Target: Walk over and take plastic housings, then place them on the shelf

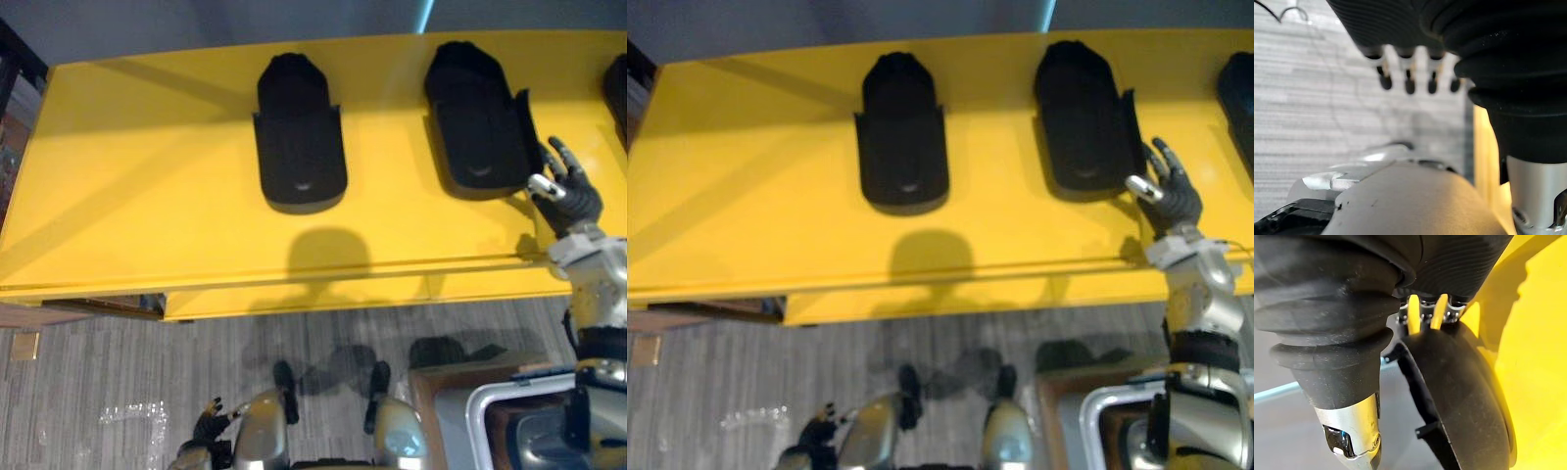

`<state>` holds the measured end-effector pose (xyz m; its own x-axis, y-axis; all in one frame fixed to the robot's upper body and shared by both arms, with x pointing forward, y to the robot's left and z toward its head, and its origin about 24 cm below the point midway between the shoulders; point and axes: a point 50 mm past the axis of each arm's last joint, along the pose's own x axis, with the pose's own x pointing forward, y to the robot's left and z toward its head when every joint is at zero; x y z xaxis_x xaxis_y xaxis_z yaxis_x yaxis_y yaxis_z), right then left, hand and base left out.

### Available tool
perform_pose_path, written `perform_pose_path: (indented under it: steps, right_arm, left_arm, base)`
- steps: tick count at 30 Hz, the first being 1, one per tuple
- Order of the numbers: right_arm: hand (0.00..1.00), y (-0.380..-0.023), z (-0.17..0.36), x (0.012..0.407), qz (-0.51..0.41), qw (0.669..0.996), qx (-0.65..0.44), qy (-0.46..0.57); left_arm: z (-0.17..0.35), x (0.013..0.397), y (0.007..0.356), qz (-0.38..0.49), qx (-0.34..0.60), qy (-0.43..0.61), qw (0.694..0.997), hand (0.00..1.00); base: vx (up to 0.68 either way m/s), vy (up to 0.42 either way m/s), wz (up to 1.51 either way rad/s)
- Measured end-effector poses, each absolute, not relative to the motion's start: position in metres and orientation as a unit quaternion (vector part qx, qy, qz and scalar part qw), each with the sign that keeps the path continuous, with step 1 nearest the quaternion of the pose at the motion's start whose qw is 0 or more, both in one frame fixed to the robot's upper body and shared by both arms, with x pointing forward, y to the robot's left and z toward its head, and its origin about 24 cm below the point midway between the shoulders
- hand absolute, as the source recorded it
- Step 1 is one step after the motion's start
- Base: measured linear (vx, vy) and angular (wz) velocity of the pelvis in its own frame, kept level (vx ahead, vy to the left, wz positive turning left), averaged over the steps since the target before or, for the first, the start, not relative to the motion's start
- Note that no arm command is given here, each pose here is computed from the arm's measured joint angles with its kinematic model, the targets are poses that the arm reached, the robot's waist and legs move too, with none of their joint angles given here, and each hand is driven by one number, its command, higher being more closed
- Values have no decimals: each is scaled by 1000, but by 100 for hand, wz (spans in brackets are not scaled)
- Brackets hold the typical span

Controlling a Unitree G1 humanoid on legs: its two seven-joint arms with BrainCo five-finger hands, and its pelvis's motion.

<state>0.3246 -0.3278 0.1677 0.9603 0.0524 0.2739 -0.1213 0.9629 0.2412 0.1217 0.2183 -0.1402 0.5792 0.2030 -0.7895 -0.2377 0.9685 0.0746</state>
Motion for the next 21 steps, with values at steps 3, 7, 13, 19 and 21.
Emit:
perform_pose_path:
  steps: [3,7,13,19,21]
  right_arm:
    - [0,-326,166,325,47,982,127,-129]
    - [0,-326,164,325,49,983,128,-124]
    - [0,-325,163,325,51,983,128,-123]
    - [0,-325,158,324,44,983,131,-118]
    - [0,-325,156,324,26,984,130,-121]
  left_arm:
    - [-140,122,219,124,-17,442,888,0]
    - [-140,122,220,124,-15,442,889,0]
    - [-140,122,220,124,-15,442,889,0]
    - [-140,121,221,124,-14,443,888,0]
    - [-140,119,221,125,-14,444,887,0]
  base:
    - [-1,-2,1]
    - [0,-2,1]
    - [0,0,0]
    - [0,0,0]
    - [6,-4,2]
